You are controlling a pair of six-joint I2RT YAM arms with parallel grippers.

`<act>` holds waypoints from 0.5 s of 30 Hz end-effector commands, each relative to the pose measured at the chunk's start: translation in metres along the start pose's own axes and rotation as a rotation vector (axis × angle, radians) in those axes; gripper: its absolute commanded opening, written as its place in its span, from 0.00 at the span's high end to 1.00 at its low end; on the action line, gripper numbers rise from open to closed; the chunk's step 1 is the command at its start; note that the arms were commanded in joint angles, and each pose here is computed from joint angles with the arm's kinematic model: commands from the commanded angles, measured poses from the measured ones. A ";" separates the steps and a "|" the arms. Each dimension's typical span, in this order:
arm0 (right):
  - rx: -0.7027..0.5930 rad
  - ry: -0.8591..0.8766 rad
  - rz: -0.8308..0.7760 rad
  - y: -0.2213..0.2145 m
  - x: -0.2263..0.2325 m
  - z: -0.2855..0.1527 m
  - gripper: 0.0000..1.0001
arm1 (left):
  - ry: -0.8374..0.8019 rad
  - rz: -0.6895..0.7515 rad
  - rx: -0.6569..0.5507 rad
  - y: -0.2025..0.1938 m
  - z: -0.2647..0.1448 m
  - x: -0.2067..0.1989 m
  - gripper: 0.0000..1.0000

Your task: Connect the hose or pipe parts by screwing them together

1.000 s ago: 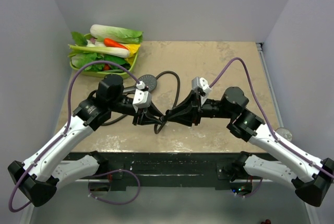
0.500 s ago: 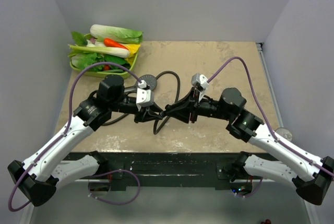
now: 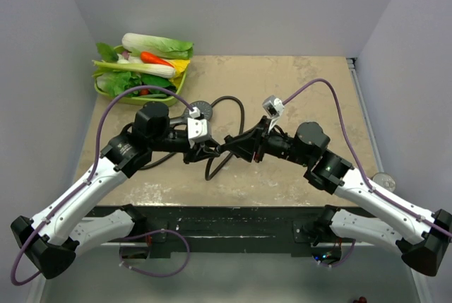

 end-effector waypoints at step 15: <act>0.119 -0.040 0.389 -0.003 0.016 0.015 1.00 | 0.364 0.206 -0.017 0.008 -0.005 0.062 1.00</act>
Point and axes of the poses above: each gripper's point midway between its finger pads, its own z axis out along the fingers, its own x axis along the line the jaws close on, y = z × x, the point moved 4 cm from there along -z, back along the fingers, and after that the axes turned 12 degrees about -z, right-handed, at the moved point
